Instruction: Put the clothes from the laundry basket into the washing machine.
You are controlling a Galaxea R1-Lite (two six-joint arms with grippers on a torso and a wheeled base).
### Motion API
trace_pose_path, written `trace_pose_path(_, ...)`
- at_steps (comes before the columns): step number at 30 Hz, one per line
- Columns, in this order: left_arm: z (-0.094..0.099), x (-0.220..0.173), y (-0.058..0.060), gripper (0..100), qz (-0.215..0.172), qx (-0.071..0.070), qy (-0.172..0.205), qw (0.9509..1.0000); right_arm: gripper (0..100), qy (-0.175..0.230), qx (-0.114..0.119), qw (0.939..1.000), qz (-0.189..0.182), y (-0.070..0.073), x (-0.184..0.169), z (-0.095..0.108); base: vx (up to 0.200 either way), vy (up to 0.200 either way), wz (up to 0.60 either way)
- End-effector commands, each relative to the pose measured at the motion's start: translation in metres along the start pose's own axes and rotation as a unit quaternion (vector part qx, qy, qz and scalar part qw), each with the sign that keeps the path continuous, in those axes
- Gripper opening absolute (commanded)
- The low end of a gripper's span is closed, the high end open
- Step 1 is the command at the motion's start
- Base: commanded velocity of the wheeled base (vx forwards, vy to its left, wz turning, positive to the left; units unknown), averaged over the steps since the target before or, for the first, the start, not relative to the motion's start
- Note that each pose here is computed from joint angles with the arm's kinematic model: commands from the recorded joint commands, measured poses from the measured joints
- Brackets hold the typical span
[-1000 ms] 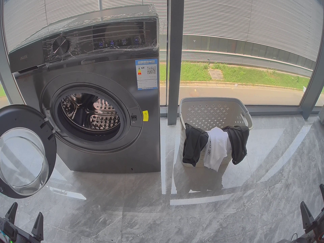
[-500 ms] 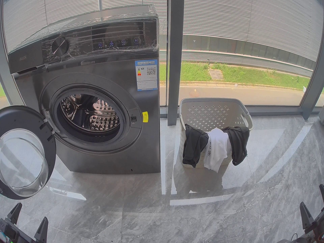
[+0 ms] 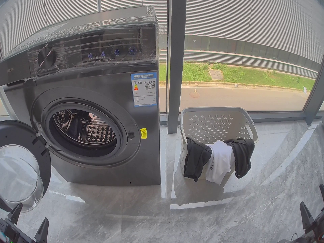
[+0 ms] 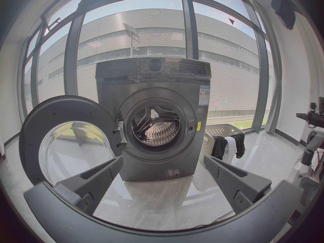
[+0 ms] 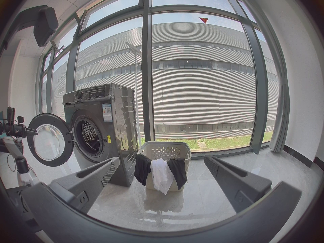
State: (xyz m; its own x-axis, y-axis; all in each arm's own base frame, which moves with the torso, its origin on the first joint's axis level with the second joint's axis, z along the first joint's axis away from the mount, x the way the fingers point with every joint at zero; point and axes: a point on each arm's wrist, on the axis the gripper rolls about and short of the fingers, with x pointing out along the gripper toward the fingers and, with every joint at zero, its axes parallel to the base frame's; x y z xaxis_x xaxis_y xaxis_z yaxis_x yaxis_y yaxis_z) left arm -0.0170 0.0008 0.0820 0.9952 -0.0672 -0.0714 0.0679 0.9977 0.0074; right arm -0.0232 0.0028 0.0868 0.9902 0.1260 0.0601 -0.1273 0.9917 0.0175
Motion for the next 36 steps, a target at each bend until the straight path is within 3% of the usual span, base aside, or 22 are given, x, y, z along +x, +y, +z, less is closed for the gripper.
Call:
trace_pose_path(1,-0.0041,0.001,0.0,100,0.0,0.0,0.007,1.0,100,0.0,-0.003,1.0,0.001,0.0,-0.0002,-0.0052,0.2,0.0,0.0)
trace_pose_path(11,-0.0041,0.001,0.0,100,0.001,0.0,0.007,1.0,100,0.0,-0.002,1.0,0.001,0.0,-0.0002,-0.0052,0.2,0.0,0.0)
trace_pose_path(36,-0.0045,0.0012,0.0,100,0.0,0.0,0.008,1.0,100,0.0,0.001,1.0,-0.001,-0.0001,-0.0002,-0.0052,0.0,0.0,0.0)
